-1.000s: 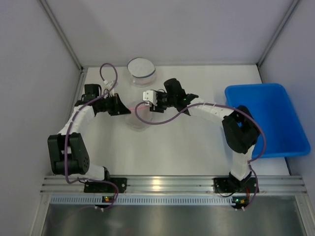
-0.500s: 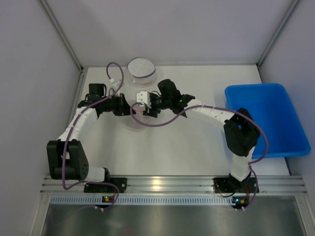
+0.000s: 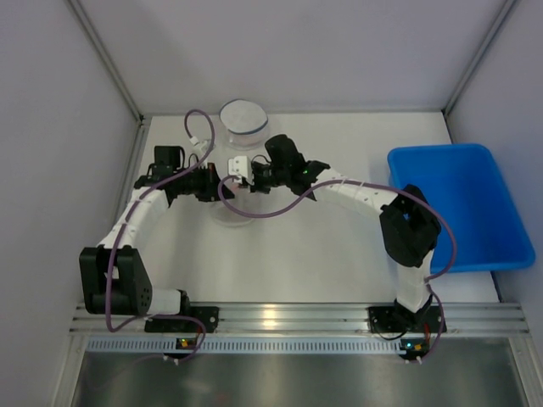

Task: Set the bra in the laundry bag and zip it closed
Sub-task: Zip the zipper on the laundry bag.

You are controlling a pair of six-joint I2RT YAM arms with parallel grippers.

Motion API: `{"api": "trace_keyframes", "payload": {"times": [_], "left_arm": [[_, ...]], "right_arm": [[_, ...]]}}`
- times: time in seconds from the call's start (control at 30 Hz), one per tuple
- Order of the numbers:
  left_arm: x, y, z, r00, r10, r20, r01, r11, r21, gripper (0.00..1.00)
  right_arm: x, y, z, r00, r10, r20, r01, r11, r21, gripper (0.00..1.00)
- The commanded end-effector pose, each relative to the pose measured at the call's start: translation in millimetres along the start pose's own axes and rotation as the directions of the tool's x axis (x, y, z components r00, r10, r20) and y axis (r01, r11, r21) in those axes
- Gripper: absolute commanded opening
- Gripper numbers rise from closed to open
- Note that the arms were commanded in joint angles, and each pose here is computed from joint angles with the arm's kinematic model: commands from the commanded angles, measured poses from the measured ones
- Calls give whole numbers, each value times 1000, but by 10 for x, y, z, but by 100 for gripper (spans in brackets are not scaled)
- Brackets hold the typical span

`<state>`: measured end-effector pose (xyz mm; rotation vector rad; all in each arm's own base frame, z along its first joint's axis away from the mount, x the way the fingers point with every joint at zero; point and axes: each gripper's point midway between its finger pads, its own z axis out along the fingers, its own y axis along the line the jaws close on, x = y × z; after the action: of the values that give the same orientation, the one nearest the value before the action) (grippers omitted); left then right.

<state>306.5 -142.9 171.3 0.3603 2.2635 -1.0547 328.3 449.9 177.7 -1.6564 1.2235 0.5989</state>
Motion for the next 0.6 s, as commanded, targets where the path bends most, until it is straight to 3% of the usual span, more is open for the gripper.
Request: {"api": "trace_keyframes", "payload": {"times": [0.0, 0.27, 0.37, 0.47, 0.5, 0.57], "left_arm": [[6, 61, -57, 1000, 14, 22, -12, 999, -52, 0], [9, 404, -207, 999, 14, 51, -7, 991, -133, 0], [30, 368, -203, 998, 29, 50, -23, 994, -104, 0], [-7, 242, -196, 998, 18, 56, -16, 999, -42, 0], [-25, 194, -196, 998, 18, 59, -16, 1000, -20, 0], [-58, 112, -183, 998, 30, 59, -30, 1000, -5, 0]], "right_arm": [[-8, -76, -112, 999, -37, -6, 38, 999, 30, 0], [430, -341, -513, 994, -59, -88, 66, 994, 84, 0], [502, -453, -562, 993, -58, -106, 69, 992, 106, 2], [427, -503, -562, 994, -42, -97, 52, 993, 105, 35], [386, -515, -577, 995, -32, -91, 42, 993, 107, 54], [261, -477, -564, 997, -21, -69, 28, 995, 99, 60]]}}
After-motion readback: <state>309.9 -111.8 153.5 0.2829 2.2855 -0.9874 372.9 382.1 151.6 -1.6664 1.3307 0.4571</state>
